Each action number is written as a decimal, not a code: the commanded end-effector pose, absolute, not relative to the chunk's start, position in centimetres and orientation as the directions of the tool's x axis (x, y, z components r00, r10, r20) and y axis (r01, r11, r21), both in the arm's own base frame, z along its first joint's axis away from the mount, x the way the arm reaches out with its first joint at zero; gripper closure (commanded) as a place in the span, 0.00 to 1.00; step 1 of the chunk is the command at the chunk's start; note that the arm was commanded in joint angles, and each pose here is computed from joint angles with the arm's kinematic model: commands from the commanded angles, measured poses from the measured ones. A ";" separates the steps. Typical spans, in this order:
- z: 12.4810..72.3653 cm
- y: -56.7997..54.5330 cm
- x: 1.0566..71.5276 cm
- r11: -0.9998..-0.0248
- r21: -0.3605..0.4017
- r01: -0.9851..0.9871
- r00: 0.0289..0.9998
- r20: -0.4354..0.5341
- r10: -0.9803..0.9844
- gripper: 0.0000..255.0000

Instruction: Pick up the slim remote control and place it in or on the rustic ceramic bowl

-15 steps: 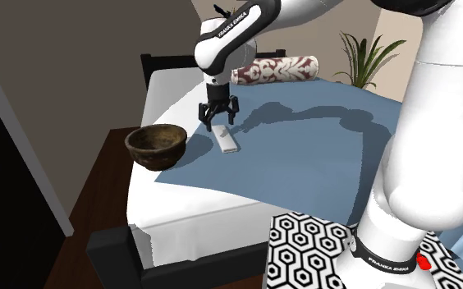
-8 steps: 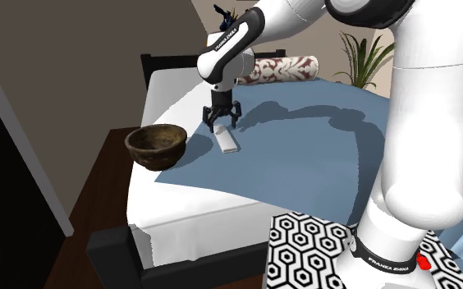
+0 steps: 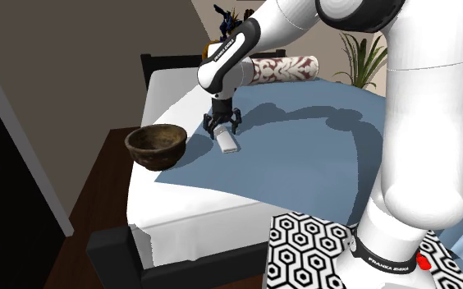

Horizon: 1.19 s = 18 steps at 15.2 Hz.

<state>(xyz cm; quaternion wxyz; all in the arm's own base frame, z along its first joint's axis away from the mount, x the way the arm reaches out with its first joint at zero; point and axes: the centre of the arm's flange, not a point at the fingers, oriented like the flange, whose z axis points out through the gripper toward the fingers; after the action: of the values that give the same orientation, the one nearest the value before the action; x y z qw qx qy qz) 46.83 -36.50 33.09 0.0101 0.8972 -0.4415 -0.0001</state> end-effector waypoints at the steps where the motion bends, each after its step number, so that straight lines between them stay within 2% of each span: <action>1: 33.1 -36.5 46.8 -0.610 0.018 -0.792 0.610 0.009 -0.792 0.00; 5: 33.1 -36.5 46.8 -0.610 0.018 -0.792 0.610 0.009 -0.792 0.00; 6: 33.1 -36.5 46.8 -0.610 0.018 -0.792 0.610 0.009 -0.792 1.00; 18: 34.6 -36.5 46.8 -0.610 0.018 -0.792 0.610 0.009 -0.792 1.00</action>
<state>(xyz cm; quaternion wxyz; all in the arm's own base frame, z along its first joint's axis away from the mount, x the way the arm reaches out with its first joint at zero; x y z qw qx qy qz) 46.83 -36.52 34.20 0.0101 0.8972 -0.4415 -0.0001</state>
